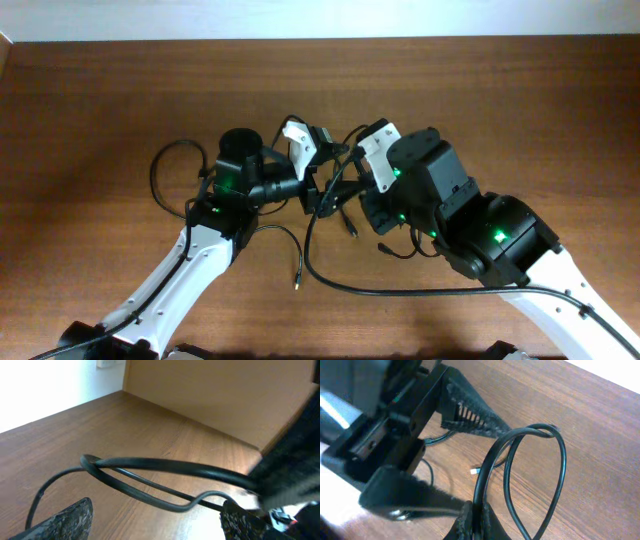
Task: Untangle cables
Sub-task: 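Bring both grippers together and grasp cable strands, then pull the right gripper right with a strand, left holding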
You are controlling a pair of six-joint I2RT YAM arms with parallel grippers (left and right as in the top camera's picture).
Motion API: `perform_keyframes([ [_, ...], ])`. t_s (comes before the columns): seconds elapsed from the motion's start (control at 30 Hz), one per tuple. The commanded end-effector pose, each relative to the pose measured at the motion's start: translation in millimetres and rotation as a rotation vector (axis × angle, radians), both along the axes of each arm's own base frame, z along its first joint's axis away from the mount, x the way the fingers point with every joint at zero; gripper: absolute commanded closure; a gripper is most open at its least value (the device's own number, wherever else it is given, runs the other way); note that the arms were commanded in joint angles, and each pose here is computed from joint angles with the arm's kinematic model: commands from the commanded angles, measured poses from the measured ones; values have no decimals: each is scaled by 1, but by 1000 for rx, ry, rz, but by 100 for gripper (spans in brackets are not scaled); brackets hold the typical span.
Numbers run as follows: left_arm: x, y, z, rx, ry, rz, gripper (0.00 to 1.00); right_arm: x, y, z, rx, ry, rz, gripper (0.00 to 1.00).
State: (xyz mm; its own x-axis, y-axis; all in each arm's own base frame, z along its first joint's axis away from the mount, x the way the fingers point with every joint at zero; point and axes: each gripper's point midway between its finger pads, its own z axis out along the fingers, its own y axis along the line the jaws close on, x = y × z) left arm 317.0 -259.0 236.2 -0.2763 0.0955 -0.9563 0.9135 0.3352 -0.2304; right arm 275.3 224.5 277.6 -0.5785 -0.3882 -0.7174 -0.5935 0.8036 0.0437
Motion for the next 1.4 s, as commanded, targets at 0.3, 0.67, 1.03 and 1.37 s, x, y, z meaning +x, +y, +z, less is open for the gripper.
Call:
perform_keyframes([
  [0.3,22,-7,-46,97,90,121,100,26,-44,16,-99,-148,-311,96],
  [0.67,58,201,5,69,121,663,100,-38,-220,142,-142,-616,-943,96],
  [1.03,-14,117,77,-23,-72,312,96,-27,3,-47,-149,167,115,30],
  [1.37,-43,100,81,-70,-47,118,97,45,6,-76,-240,51,-120,53],
])
